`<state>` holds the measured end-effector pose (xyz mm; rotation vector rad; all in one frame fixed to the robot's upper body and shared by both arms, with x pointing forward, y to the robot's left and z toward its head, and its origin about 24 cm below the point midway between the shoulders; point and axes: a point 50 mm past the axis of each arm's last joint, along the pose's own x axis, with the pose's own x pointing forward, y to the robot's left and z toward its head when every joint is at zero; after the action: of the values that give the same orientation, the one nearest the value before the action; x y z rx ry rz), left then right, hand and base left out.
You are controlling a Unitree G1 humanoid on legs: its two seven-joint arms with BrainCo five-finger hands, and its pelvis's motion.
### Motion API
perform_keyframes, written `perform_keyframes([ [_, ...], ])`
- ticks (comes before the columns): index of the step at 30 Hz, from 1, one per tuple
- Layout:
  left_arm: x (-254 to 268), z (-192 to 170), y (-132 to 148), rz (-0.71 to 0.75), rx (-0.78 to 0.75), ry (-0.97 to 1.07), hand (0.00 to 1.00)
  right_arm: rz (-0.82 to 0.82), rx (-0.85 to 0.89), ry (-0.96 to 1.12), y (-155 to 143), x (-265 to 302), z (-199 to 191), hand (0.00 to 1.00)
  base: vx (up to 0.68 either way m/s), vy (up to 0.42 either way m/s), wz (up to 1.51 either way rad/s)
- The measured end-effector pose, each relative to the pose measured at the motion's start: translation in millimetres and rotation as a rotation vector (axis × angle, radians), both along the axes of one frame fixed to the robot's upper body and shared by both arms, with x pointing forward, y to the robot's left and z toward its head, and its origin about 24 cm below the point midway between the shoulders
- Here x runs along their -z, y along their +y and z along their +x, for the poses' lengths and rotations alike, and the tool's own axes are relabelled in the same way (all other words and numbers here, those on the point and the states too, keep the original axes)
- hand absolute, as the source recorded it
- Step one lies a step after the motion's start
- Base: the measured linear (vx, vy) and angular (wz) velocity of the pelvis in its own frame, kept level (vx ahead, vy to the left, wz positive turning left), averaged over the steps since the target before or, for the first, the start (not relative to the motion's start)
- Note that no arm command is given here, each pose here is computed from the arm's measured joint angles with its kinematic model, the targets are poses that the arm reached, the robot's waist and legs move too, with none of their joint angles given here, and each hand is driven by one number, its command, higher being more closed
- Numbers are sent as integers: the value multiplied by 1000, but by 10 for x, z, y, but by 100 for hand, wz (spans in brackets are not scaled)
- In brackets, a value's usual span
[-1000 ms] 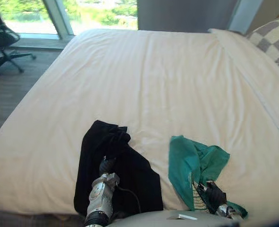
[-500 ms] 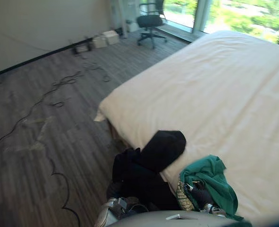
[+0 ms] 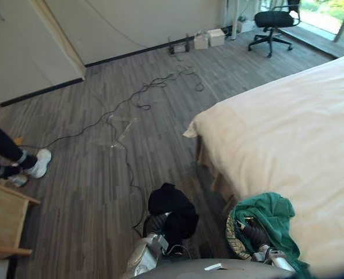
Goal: Tidy the bed and pick cloth on bed and put in laundry
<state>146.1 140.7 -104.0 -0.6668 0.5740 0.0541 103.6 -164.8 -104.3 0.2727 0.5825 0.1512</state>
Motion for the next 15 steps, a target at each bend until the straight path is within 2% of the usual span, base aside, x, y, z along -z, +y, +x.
perform_keyframes([
  [2, -92, 104, 285, 97, 11, -70, 100, 52, -3, -69, 242, -65, 3, 100, 204, -4, 82],
  [4, -68, 114, 350, 123, 21, -45, 100, 84, -12, -19, 365, 17, -21, 100, 85, 65, 89],
  [7, -35, 51, 239, 101, 48, -29, 100, 86, 50, -31, 246, 10, -32, 100, 86, 20, 151],
  [11, 51, -174, 236, 99, 24, 36, 100, 51, 79, -43, 93, -2, 10, 100, 99, -2, 28],
  [15, 58, -250, 282, 108, 1, 40, 100, 87, 120, -41, 81, -1, 21, 100, 95, -64, -13],
])
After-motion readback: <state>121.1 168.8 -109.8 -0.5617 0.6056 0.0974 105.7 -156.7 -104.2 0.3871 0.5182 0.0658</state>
